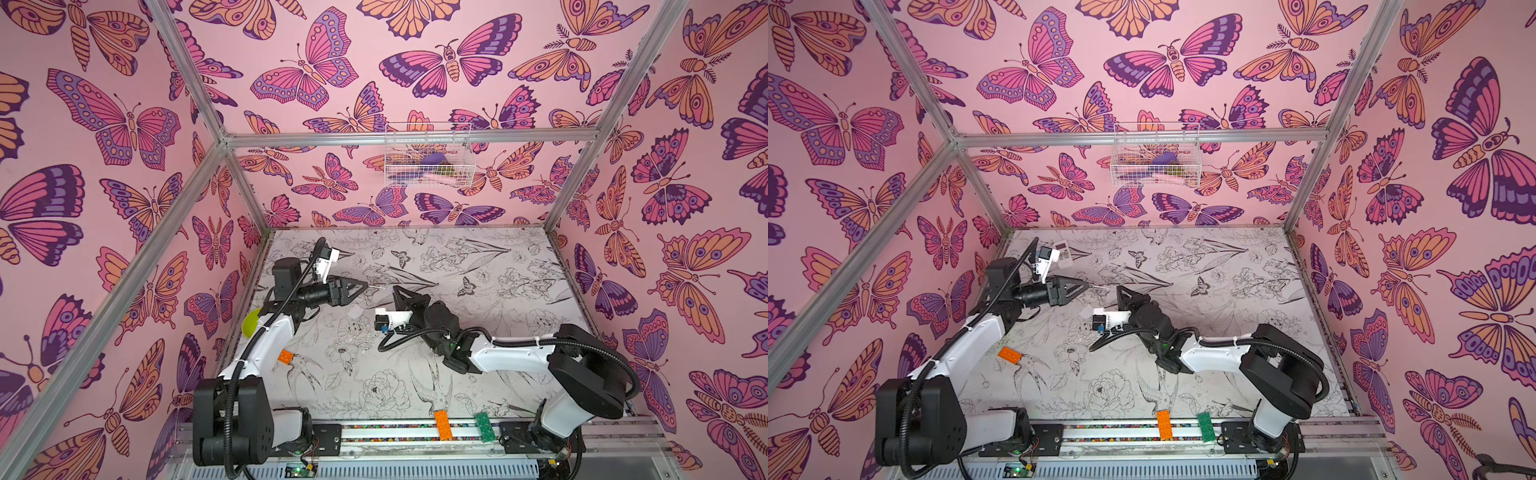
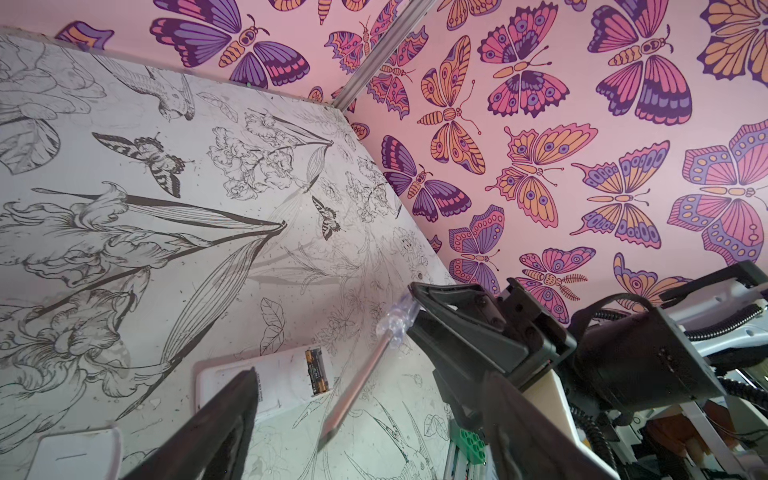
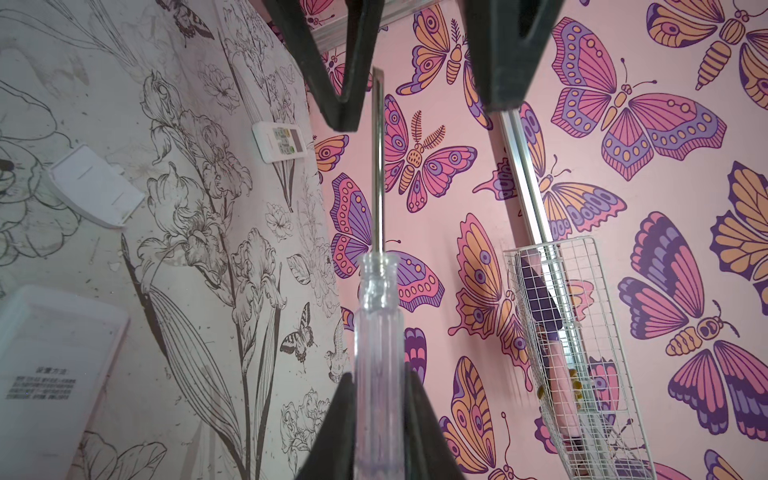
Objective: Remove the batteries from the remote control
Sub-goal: 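Lift the screwdriver with the right gripper and raise it upright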
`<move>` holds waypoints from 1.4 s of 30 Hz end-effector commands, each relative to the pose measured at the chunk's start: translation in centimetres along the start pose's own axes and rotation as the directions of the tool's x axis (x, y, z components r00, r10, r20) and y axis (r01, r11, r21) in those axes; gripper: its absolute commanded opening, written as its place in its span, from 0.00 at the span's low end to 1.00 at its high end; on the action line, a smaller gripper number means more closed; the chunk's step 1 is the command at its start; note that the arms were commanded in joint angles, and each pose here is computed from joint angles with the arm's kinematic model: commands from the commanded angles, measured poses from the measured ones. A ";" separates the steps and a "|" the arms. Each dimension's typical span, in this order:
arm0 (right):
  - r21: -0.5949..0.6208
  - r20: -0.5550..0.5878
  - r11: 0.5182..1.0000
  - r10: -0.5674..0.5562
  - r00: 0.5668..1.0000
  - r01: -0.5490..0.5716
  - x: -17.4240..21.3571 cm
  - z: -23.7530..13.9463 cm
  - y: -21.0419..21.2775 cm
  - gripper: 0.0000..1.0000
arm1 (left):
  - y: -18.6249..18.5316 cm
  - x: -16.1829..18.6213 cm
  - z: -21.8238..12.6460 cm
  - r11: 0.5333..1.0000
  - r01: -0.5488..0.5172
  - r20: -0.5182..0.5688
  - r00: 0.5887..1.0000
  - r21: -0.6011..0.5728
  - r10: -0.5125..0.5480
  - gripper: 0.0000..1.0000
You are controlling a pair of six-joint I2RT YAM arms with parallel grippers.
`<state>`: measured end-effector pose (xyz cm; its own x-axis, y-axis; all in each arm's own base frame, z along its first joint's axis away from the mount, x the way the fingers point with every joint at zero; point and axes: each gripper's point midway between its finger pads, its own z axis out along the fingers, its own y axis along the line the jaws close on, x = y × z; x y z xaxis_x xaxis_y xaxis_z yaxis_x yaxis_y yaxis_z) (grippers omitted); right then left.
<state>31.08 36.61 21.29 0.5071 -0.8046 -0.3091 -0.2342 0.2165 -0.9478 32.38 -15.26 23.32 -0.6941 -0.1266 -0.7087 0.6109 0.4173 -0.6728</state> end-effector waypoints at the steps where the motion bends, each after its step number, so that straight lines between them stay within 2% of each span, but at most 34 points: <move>1: 0.065 0.040 0.997 0.038 0.998 -0.041 -1.4 -0.3 -2.9 0.03 | 0.3 0.5 0.4 1.000 -0.005 -0.013 1.000 0.018 0.005 0.82; 3: 0.061 0.040 0.997 0.038 0.998 -0.041 -1.4 -0.2 -2.6 0.03 | 0.2 0.4 0.6 1.000 -0.018 -0.016 1.000 0.021 0.018 0.76; 5: 0.057 0.030 0.998 0.027 0.999 -0.029 -1.2 0.2 -2.2 0.03 | -0.3 0.3 0.7 0.999 -0.024 -0.020 0.999 0.044 0.025 0.64; 8: 0.050 0.031 0.998 0.038 0.999 -0.039 -1.2 0.2 -2.1 0.03 | -0.4 0.3 0.7 0.998 -0.010 -0.026 1.000 0.055 0.012 0.53; 10: 0.045 0.025 0.998 0.035 0.999 -0.036 -1.0 0.3 -1.7 0.03 | -0.2 0.7 0.9 0.999 -0.024 -0.030 0.999 0.046 0.026 0.49; 12: 0.043 0.018 0.999 0.022 1.000 -0.022 -0.8 0.6 -1.4 0.03 | -0.5 0.9 0.9 0.997 -0.051 -0.034 0.998 0.067 0.053 0.36; 16: 0.045 0.019 0.998 0.046 0.999 -0.047 -0.9 0.5 -1.7 0.04 | -0.2 0.8 0.8 0.998 -0.031 -0.034 0.999 0.062 0.033 0.23; 20: 0.041 0.009 0.999 0.026 1.000 -0.026 -0.6 0.9 -1.2 0.04 | -0.4 0.7 0.9 0.997 -0.038 -0.034 0.999 0.072 0.041 0.02; 24: 0.043 0.012 0.998 0.041 0.999 -0.041 -0.5 0.7 -1.5 0.05 | 0.2 0.6 1.0 0.998 -0.030 -0.034 0.999 0.057 0.032 0.00; 26: 0.045 0.006 0.998 0.035 0.999 -0.035 -0.3 0.8 -1.5 0.11 | 0.0 0.5 1.0 0.997 -0.037 -0.033 0.999 0.062 0.039 0.00; 28: 0.045 -0.002 0.998 0.036 0.999 -0.036 -0.1 0.7 -1.6 0.21 | 0.0 0.2 0.8 0.997 -0.022 -0.029 0.999 0.068 0.024 0.00; 32: 0.032 -0.009 0.996 0.084 0.996 -0.084 0.6 0.1 -1.4 0.49 | 0.1 0.0 0.7 0.998 -0.036 -0.021 0.999 0.053 0.037 0.00; 35: 0.039 -0.033 0.992 0.125 0.992 -0.124 1.3 -0.4 -1.6 0.62 | -0.2 -0.6 0.0 0.998 -0.024 -0.008 1.000 0.065 0.025 0.00; 38: 0.064 -0.048 0.962 0.267 0.963 -0.264 2.5 -1.4 -3.1 0.66 | 0.0 -0.9 -0.2 0.998 -0.036 0.005 0.999 0.047 0.035 0.00; 42: 0.073 -0.107 0.886 0.463 0.880 -0.458 4.7 -2.5 -4.7 0.67 | -0.4 -1.5 -0.5 0.997 -0.032 0.011 0.999 0.063 0.031 0.00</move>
<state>31.90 32.45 22.91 0.3670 -0.7513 -0.5486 -0.3385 0.4414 -0.8310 32.74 -14.94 22.72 -0.7095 -0.1201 -0.6944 0.6117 0.3841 -0.6915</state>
